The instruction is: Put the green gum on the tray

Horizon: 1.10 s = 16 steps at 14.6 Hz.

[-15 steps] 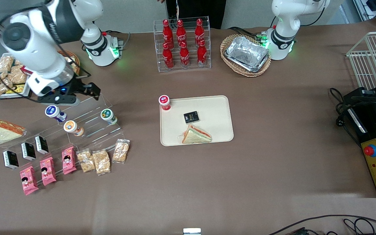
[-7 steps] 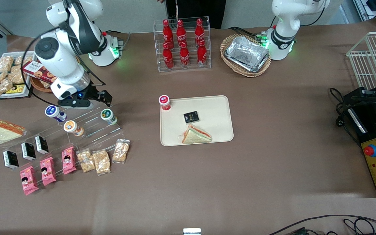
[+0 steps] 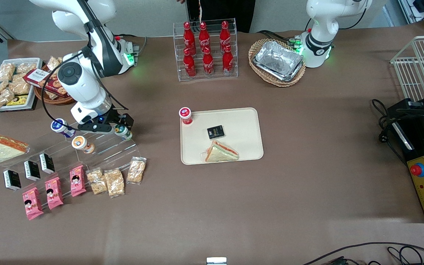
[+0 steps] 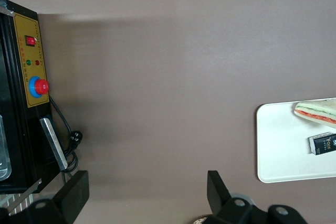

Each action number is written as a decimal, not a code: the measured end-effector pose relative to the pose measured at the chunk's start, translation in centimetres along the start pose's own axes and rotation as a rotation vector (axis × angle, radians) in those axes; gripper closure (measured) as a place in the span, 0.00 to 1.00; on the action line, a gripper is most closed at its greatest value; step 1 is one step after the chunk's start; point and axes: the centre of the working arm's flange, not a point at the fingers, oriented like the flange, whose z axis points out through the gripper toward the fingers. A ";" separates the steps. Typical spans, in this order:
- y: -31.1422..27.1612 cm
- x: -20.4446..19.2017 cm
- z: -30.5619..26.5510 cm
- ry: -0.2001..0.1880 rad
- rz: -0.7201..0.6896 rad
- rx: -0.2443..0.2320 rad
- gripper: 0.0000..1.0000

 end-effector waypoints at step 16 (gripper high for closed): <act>-1.2 -0.6 2.0 -0.028 0.001 -0.013 0.41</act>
